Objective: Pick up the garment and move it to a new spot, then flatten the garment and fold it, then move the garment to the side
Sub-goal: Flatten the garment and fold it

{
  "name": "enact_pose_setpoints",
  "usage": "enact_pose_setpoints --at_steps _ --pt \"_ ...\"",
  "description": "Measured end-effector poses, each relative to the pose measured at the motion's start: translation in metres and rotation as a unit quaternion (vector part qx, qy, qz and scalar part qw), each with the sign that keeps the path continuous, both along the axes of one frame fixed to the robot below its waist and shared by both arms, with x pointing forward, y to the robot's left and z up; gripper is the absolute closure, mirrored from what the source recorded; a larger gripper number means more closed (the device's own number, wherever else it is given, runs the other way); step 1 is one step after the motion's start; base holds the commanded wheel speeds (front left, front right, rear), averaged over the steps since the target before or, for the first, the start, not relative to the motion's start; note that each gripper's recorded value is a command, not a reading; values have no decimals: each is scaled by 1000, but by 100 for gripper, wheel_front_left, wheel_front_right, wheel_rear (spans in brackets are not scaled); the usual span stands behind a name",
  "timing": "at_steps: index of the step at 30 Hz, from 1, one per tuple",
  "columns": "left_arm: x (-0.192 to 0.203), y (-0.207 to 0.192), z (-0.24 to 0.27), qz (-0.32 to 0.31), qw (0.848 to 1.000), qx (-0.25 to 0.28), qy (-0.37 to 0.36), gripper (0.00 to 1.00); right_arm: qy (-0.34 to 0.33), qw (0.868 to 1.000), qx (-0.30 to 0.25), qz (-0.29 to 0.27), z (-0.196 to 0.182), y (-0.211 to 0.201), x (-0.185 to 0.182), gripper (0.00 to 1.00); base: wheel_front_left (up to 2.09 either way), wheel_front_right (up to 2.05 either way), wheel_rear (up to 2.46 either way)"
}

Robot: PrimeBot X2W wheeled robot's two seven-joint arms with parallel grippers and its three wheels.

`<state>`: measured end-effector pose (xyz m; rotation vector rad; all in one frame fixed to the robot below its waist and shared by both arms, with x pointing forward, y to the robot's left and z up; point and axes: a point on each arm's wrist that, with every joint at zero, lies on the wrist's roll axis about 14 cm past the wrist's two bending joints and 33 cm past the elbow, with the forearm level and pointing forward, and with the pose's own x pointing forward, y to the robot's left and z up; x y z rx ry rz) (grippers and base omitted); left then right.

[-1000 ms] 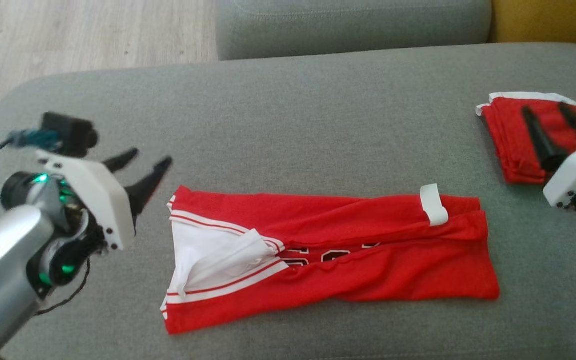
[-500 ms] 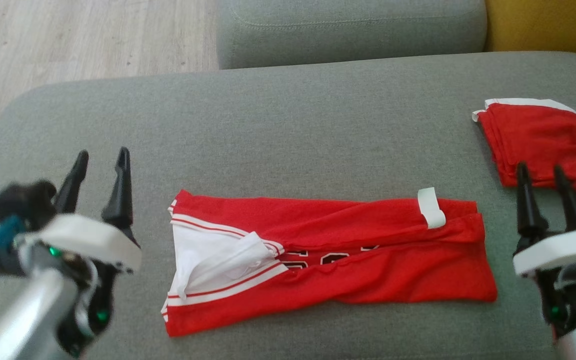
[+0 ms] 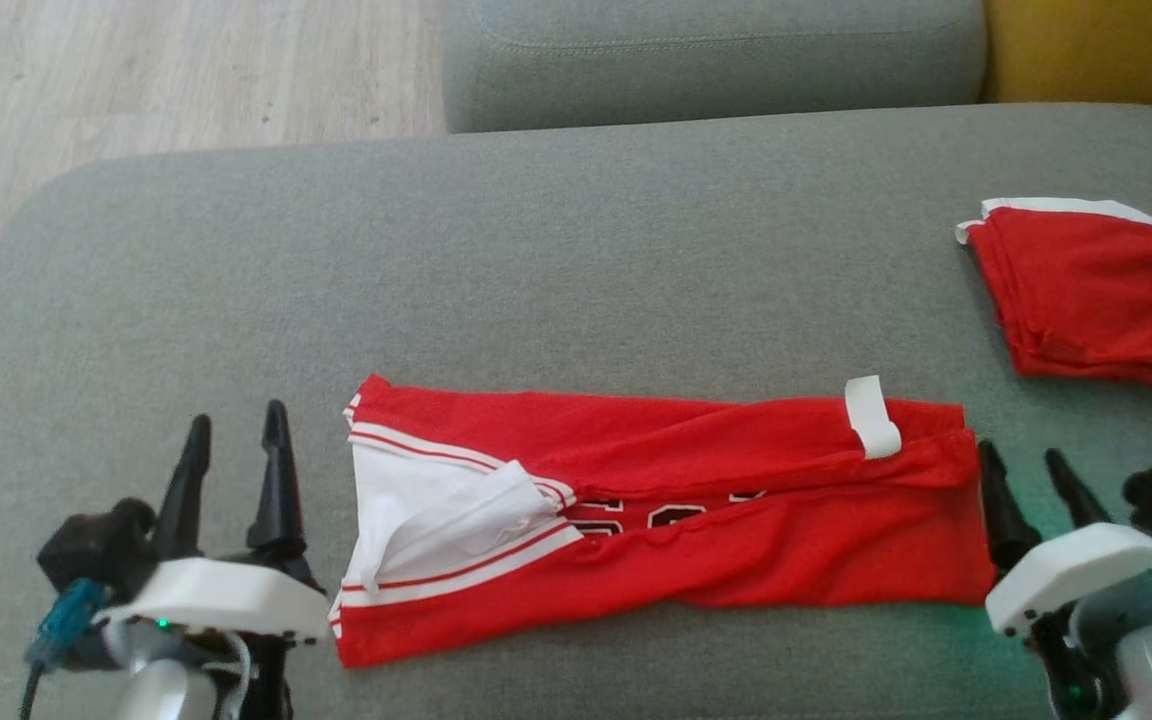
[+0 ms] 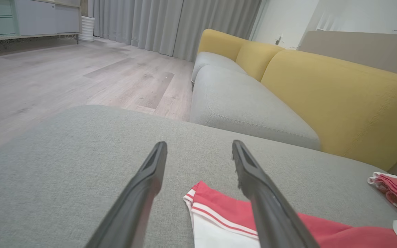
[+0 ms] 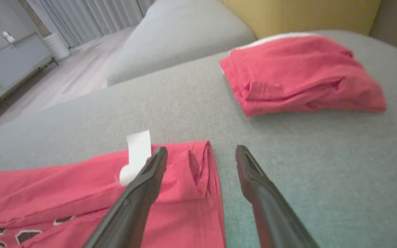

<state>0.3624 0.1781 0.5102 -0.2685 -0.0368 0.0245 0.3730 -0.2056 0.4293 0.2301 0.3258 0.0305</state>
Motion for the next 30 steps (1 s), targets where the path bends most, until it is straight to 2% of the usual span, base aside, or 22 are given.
enact_pose_setpoints --at_steps 4,10,15,21,22,23,24,25,26,27,30 --pt "1 -2 -5 -4 1000 -2 0 0 72 997 2 7 -26 4 1 0 0 0 0" --pt "-1 -3 -19 -6 1000 -3 13 0 144 989 9 19 -46 11 19 0 0 0 0" --pt "-2 5 -27 4 1000 -2 23 0 239 971 15 15 -74 6 13 0 0 0 0" --pt "-1 8 -25 9 1000 -1 18 0 309 950 32 30 -78 14 16 0 0 0 0" --pt "-1 8 -26 8 1000 0 18 0 317 947 32 35 -78 16 16 5 0 0 0" --pt "-1 9 -27 11 1000 0 19 0 321 946 34 39 -78 19 15 24 0 0 0" --pt "-2 13 -28 15 1000 1 21 0 326 943 41 46 -78 23 14 53 0 0 0" --pt "-2 14 -29 17 1000 0 22 0 327 943 42 50 -78 25 14 72 0 0 0" --pt "-2 13 -30 16 1000 0 23 0 325 943 43 54 -78 28 13 97 0 0 0" --pt "-2 13 -31 14 1000 1 24 0 324 943 44 58 -78 31 11 100 0 0 0" --pt "-1 12 -32 14 1000 -1 24 0 310 947 54 65 -76 40 8 100 0 0 0"
